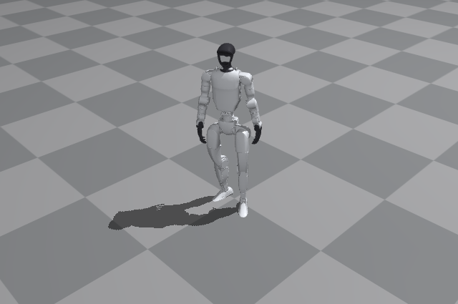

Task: In place motions

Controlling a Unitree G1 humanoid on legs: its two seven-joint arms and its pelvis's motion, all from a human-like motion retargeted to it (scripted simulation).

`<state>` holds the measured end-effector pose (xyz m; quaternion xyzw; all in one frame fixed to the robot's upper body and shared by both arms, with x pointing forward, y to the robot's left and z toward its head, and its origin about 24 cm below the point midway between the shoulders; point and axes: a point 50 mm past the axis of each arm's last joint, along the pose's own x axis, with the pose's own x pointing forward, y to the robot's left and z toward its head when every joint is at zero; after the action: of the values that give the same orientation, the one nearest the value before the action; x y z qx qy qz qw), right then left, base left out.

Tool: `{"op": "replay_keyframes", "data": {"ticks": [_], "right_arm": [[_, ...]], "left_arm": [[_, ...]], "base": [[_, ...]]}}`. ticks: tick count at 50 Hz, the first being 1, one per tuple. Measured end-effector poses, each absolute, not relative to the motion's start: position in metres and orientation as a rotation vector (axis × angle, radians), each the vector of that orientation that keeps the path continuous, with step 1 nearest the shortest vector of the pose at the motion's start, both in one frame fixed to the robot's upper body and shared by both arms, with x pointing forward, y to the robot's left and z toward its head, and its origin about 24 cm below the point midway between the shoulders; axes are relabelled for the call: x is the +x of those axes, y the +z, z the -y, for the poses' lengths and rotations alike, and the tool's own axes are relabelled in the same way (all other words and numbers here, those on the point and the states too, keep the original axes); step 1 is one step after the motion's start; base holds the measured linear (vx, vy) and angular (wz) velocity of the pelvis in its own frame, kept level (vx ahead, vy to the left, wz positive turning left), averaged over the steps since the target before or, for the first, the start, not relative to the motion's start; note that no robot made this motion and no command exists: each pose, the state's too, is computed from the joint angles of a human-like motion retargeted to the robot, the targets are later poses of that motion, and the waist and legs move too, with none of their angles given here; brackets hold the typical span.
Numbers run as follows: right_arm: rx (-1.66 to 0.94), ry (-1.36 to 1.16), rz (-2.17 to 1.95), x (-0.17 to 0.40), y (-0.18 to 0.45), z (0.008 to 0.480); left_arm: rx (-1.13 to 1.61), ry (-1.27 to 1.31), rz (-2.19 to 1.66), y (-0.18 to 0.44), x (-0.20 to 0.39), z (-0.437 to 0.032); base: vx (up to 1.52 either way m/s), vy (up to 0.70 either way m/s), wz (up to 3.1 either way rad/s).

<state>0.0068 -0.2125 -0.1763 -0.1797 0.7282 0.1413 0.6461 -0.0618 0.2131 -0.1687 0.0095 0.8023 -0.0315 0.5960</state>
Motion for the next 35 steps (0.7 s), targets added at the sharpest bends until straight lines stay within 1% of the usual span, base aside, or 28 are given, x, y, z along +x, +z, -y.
{"op": "replay_keyframes", "data": {"ticks": [5, 12, 16, 25, 35], "right_arm": [[-0.436, 0.36, -1.608, 0.019, -0.177, 0.207], [-0.486, 0.429, -1.536, 0.036, -0.178, 0.198], [-0.507, 0.466, -1.504, 0.043, -0.178, 0.193], [-0.515, 0.501, -1.522, 0.033, -0.179, 0.193], [-0.532, 0.461, -1.568, 0.03, -0.177, 0.205]], "left_arm": [[0.021, -0.048, -1.876, -0.168, -0.064, -0.215], [-0.07, -0.004, -1.897, -0.167, -0.077, -0.205], [-0.089, -0.021, -1.906, -0.167, -0.079, -0.199], [0.12, -0.142, -1.804, -0.173, -0.052, -0.205], [0.195, -0.241, -1.732, -0.175, -0.029, -0.21]], "base": [[0.0, 0.11, 0.71], [0.01, 0.03, 0.13], [0.0, -0.01, -0.05], [-0.04, -0.11, -0.52], [-0.18, -0.25, -1.27]]}}
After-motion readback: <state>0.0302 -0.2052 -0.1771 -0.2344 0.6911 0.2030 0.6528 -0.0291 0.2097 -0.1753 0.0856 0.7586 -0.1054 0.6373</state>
